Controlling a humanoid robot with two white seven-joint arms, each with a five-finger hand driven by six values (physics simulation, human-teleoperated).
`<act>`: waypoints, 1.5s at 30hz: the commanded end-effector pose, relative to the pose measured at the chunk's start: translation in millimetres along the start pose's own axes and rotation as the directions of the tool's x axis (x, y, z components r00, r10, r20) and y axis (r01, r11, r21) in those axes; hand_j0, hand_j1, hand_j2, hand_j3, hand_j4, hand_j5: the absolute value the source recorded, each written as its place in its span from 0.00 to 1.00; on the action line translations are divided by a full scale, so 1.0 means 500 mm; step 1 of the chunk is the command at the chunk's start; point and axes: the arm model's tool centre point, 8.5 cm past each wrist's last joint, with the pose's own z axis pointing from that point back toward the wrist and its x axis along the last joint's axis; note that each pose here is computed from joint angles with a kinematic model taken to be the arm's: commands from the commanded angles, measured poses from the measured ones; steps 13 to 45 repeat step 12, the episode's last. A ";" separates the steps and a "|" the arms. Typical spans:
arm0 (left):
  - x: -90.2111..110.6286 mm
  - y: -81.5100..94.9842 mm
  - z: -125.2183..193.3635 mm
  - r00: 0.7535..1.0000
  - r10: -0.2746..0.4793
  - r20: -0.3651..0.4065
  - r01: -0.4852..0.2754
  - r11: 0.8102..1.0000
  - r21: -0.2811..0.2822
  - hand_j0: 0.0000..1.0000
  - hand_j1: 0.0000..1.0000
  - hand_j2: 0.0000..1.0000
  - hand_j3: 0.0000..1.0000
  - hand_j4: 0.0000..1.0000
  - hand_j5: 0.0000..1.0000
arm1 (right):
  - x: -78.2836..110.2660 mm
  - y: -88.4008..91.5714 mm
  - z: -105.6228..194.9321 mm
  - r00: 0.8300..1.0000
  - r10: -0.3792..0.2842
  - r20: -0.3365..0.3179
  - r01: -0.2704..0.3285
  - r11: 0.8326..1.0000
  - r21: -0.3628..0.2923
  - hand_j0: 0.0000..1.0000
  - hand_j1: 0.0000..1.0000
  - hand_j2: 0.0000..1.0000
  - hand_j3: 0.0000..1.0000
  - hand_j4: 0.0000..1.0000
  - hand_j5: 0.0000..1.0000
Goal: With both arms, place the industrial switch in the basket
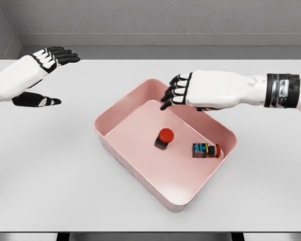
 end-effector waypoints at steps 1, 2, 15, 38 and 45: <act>-0.011 -0.004 0.006 1.000 0.009 -0.019 -0.009 1.000 -0.004 1.00 1.00 1.00 1.00 1.00 1.00 | -0.010 0.002 0.023 1.000 -0.003 -0.030 0.003 1.000 0.012 1.00 1.00 1.00 1.00 1.00 1.00; -0.011 -0.003 0.006 1.000 0.006 -0.020 -0.006 1.000 -0.006 1.00 1.00 1.00 1.00 1.00 1.00 | -0.023 0.014 0.067 0.997 -0.008 -0.081 0.011 0.999 0.044 1.00 1.00 1.00 1.00 1.00 1.00; -0.023 -0.011 0.015 0.999 0.019 -0.042 -0.020 1.000 -0.010 1.00 1.00 1.00 1.00 1.00 1.00 | -0.087 0.053 0.196 0.961 -0.064 -0.268 0.095 0.990 0.103 1.00 1.00 1.00 1.00 1.00 1.00; -0.023 -0.011 0.015 0.999 0.019 -0.042 -0.020 1.000 -0.010 1.00 1.00 1.00 1.00 1.00 1.00 | -0.087 0.053 0.196 0.961 -0.064 -0.268 0.095 0.990 0.103 1.00 1.00 1.00 1.00 1.00 1.00; -0.023 -0.011 0.015 0.999 0.019 -0.042 -0.020 1.000 -0.010 1.00 1.00 1.00 1.00 1.00 1.00 | -0.087 0.053 0.196 0.961 -0.064 -0.268 0.095 0.990 0.103 1.00 1.00 1.00 1.00 1.00 1.00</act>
